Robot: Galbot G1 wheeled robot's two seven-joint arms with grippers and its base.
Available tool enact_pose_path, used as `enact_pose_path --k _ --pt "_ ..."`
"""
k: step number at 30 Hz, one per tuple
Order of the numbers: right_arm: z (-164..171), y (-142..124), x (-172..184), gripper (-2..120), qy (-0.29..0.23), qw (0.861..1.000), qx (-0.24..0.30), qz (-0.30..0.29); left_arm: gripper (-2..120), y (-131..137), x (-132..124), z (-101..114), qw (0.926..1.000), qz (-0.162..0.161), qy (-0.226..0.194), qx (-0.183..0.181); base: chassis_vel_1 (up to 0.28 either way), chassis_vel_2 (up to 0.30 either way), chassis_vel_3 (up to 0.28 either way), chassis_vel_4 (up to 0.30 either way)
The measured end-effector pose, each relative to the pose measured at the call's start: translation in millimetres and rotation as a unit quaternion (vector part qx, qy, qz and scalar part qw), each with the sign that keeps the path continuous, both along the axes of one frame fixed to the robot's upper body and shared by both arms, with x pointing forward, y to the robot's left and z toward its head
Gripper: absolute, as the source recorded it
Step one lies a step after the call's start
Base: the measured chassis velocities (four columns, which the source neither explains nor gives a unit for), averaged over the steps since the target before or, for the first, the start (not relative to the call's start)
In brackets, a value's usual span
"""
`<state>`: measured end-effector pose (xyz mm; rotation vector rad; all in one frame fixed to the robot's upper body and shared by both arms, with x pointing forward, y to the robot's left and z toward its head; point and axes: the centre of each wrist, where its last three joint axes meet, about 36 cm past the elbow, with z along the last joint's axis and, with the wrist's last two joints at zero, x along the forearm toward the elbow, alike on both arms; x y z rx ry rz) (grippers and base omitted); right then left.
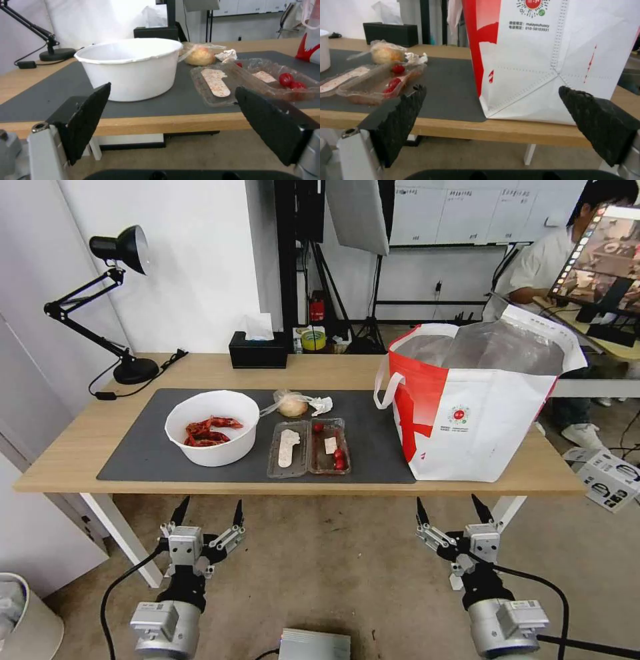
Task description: Pick up the trash from the table and place it into the takeout bag.
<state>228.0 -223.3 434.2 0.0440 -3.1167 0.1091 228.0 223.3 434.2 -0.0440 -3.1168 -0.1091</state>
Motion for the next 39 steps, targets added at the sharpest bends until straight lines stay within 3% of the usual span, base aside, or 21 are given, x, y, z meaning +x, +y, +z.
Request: enact_pose_path --k 17,20,23,25,28,39 --pt "0.0 0.0 0.1 100 0.000 1.000 0.000 0.000 100 -0.1 0.3 0.1 1.0000 0.000 0.000 -0.001 0.000 0.000 0.000 0.000" --pt "1.4 -0.7 4.0 100 0.002 1.000 0.000 0.004 100 -2.5 8.4 3.9 0.9996 0.013 0.011 -0.024 0.000 0.000 0.000 0.000" --pt "5.6 -4.6 26.2 100 0.020 0.999 0.000 0.026 100 -8.9 26.4 12.4 0.9958 0.035 0.041 -0.074 0.000 0.000 0.000 0.000" --pt "7.0 -5.6 31.4 100 0.025 0.999 0.000 0.031 100 -10.1 29.7 14.1 0.9947 0.038 0.047 -0.083 0.000 0.000 0.000 0.000" --pt "15.0 -10.7 56.5 100 0.047 0.997 -0.008 0.053 100 -16.9 46.3 22.1 0.9878 0.049 0.077 -0.126 0.000 0.000 0.000 0.000" --pt "48.8 -28.4 121.9 100 0.117 0.987 -0.053 0.094 100 -16.1 47.9 20.1 0.9872 0.054 0.073 -0.131 0.000 0.000 0.000 0.000"
